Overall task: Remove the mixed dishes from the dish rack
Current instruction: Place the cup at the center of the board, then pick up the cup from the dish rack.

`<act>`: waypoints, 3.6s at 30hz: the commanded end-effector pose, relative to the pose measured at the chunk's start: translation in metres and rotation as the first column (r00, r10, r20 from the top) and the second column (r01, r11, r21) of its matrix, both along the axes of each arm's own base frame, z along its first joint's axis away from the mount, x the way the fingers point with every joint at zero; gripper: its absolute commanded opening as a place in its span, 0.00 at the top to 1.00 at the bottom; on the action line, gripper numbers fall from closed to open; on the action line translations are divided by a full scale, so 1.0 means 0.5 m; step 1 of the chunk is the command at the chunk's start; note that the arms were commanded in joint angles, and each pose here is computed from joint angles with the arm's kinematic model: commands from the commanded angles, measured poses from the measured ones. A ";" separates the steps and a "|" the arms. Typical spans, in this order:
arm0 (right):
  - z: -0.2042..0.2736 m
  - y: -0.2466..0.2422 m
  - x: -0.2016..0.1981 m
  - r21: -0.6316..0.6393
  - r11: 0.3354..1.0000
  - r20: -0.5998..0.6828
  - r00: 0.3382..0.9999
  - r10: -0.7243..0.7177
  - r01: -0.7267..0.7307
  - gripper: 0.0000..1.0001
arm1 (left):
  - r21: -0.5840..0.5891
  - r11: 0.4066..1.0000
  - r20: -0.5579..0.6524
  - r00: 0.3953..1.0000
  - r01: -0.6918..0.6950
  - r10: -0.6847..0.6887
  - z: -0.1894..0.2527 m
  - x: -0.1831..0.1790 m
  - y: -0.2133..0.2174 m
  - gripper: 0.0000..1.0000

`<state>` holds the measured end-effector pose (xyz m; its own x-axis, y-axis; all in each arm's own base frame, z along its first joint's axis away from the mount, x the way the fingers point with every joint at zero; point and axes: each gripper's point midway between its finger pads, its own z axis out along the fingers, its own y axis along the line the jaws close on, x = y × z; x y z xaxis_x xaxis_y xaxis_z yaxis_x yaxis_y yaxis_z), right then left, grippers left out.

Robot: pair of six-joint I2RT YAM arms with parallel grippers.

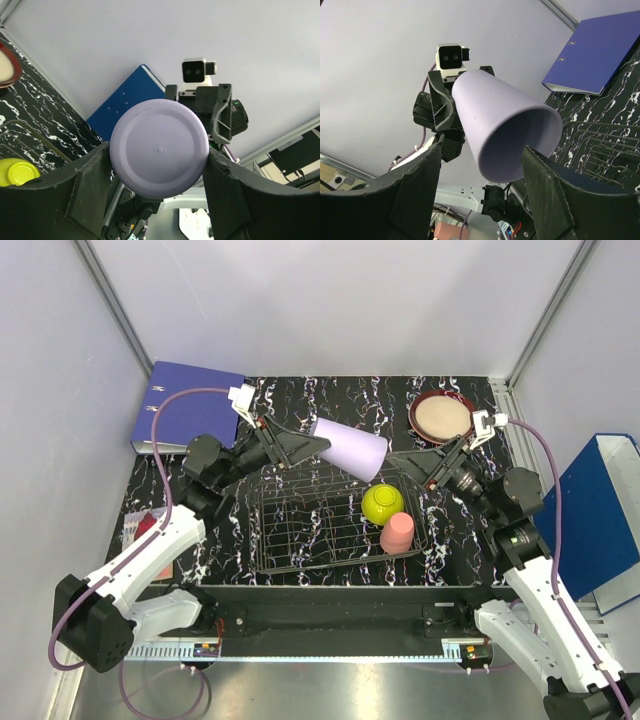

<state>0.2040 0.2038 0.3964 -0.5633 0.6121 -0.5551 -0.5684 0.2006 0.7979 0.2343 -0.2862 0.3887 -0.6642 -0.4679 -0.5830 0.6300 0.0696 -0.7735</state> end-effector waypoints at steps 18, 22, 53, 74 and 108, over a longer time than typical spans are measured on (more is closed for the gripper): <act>0.015 0.064 0.005 0.001 0.994 0.007 0.994 0.112 -0.112 0.81 | -0.062 0.996 0.052 0.996 0.070 -0.067 0.030 -0.023 -0.030 0.91; 0.029 0.028 0.001 -0.070 0.998 0.027 1.000 -0.005 0.007 1.00 | -0.016 1.000 0.112 0.993 0.023 -0.021 0.041 -0.028 -0.012 0.44; -0.455 -0.495 0.356 -0.879 0.436 -0.429 0.081 -0.900 0.193 1.00 | 0.377 0.763 -0.118 0.790 -0.525 0.602 -0.162 0.026 0.228 0.01; -0.605 -0.539 0.446 -0.931 0.361 -0.359 0.040 -0.932 0.047 1.00 | 0.465 0.766 -0.135 0.820 -0.444 0.557 -0.241 0.036 0.202 0.01; -0.020 -0.124 0.204 -0.342 0.860 -0.148 0.882 -0.447 0.379 0.17 | 0.700 0.698 0.091 0.988 -0.152 0.123 -0.304 -0.056 -0.162 0.01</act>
